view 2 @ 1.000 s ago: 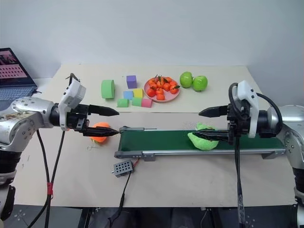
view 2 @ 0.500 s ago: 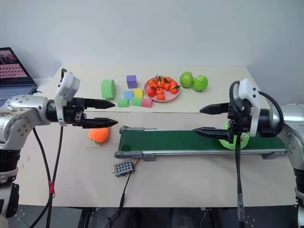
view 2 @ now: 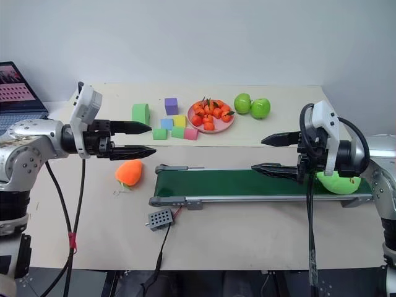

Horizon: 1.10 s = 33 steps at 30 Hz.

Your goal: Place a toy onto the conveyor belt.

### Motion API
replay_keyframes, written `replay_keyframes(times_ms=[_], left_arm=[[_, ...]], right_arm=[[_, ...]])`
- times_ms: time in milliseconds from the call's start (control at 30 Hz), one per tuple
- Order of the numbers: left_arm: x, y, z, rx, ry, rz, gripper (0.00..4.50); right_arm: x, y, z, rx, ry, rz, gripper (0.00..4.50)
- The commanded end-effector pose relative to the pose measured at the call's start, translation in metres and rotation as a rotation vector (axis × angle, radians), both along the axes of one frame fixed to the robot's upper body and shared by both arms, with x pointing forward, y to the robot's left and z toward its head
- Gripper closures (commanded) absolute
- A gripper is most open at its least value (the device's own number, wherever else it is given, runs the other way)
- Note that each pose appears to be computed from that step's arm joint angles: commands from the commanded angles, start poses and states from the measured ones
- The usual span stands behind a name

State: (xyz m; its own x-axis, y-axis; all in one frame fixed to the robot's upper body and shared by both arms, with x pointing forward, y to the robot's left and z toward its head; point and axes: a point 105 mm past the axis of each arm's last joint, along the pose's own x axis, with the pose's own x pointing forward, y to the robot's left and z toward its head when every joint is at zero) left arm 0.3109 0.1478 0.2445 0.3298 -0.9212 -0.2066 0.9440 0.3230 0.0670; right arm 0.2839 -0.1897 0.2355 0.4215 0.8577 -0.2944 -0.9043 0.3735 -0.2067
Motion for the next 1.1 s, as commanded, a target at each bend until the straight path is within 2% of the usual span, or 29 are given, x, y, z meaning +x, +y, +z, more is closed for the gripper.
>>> replay_keyframes(times_ms=[33, 1100], left_arm=[[-0.0012, 0.0020, 0.0193, -0.021, -0.071, 0.001, 0.28], [0.0004, -0.0056, 0.0236, -0.015, -0.083, -0.047, 0.28]], right_arm=[[-0.0011, -0.0007, 0.0139, 0.003, -0.070, 0.006, 0.00], [-0.0001, -0.0027, 0.0145, 0.001, -0.081, -0.001, 0.00]])
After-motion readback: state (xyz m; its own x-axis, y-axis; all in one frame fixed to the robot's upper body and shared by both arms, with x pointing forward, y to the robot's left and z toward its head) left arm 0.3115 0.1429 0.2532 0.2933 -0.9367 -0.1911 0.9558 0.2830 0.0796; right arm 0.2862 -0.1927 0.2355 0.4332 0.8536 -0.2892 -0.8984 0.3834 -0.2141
